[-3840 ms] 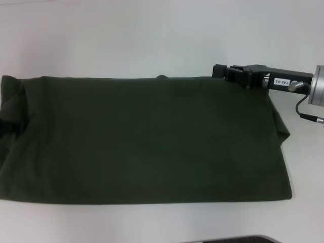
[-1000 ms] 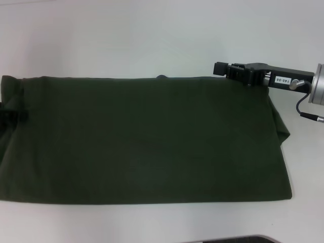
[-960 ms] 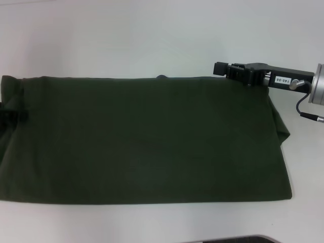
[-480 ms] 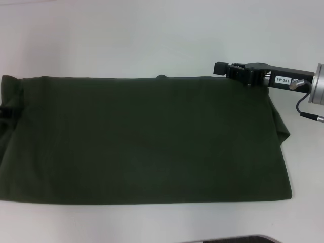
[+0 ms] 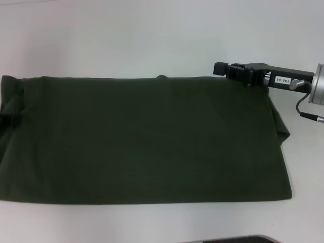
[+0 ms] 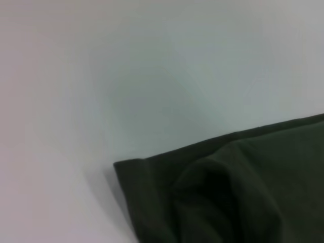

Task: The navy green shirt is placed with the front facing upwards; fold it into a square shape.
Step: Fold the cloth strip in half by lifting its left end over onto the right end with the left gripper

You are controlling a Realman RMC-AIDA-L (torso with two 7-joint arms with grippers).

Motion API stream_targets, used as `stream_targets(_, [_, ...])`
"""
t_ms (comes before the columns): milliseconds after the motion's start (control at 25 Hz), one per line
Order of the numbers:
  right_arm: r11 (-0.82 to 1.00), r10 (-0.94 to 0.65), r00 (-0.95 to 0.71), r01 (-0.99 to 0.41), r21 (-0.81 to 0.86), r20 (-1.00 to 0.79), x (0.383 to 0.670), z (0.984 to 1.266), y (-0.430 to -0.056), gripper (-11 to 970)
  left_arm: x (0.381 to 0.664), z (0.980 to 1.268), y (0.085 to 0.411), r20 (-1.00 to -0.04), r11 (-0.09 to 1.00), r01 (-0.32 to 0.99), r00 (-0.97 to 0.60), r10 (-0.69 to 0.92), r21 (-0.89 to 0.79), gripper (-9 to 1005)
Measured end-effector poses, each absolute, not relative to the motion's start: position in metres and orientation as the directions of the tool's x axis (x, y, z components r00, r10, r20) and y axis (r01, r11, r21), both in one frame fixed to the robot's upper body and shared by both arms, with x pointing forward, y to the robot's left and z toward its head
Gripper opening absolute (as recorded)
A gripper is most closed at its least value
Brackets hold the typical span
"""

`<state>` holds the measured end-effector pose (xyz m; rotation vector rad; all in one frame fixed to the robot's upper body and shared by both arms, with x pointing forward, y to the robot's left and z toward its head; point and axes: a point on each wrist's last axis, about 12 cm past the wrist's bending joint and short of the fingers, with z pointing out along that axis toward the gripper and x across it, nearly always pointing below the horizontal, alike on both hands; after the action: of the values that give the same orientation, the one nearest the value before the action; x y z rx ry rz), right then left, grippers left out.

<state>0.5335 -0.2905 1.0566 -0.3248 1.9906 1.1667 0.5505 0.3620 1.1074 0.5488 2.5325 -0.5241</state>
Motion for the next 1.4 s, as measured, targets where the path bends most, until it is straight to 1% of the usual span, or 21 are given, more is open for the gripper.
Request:
stream_targets(280, [0.543,0.162,-0.656,-0.564,0.622,-0.737,0.533,1.056,-0.291,78,0.546,1.104,0.364,-0.513,0.849,0.461,-0.810,0.284,-0.258,886])
stream_targets(800, [0.543,0.162,-0.656,-0.565,0.622,-0.737,0.533,1.057,-0.291,78,0.544,1.100,0.362,-0.502,0.844,0.462,-0.816,0.286,-0.271,886])
stream_targets(1400, [0.543,0.163,-0.658,-0.563,0.624,-0.735,0.532,1.056,-0.291,77,0.546,1.097,0.353,-0.491,0.821,0.490,-0.814,0.311,-0.293,886])
